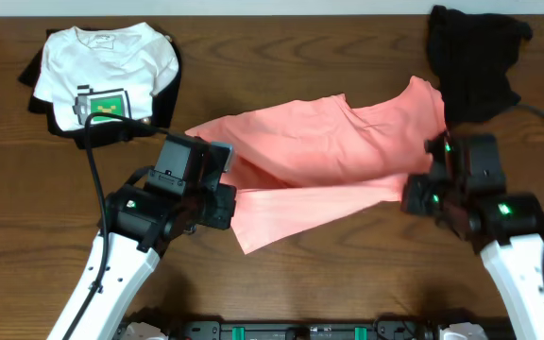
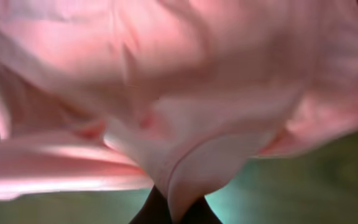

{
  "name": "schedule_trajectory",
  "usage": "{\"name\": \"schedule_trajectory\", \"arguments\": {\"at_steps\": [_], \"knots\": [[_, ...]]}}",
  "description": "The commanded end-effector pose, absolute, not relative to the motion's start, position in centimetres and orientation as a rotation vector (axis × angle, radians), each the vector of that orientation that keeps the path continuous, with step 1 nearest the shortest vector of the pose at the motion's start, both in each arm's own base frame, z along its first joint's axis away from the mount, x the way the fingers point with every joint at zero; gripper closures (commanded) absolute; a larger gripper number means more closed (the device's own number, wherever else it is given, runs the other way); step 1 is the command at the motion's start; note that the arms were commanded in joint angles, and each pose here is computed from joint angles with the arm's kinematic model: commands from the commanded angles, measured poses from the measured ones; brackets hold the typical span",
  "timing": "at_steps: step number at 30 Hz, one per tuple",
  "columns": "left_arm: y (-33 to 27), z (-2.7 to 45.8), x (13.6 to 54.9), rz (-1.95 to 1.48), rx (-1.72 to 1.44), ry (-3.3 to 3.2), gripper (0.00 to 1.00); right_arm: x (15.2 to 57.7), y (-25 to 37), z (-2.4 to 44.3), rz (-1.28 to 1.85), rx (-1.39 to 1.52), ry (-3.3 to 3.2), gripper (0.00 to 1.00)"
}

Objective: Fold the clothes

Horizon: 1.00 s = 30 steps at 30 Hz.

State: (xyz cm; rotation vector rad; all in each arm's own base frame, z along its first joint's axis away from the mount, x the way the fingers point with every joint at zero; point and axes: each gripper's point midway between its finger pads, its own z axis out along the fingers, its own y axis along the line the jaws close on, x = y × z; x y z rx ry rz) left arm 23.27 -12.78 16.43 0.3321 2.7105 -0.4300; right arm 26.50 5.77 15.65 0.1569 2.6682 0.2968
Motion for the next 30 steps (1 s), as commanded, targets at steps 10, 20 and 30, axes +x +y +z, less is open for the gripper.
{"name": "schedule_trajectory", "arguments": {"at_steps": [10, 20, 30], "knots": [[-11.8, 12.6, 25.5, -0.286, 0.220, 2.836, 0.94, 32.4, 8.5, 9.9, 0.266, -0.044, 2.726, 0.99], [-11.3, 6.5, 25.5, -0.165, 0.154, 3.059, 0.94, 34.5, 8.9, 9.2, 0.249, -0.117, 2.672, 0.99], [-11.1, 3.9, 24.9, -0.120, 0.153, 3.157, 0.94, 35.0, 8.9, 9.4, 0.242, -0.136, 2.645, 0.99]]}}
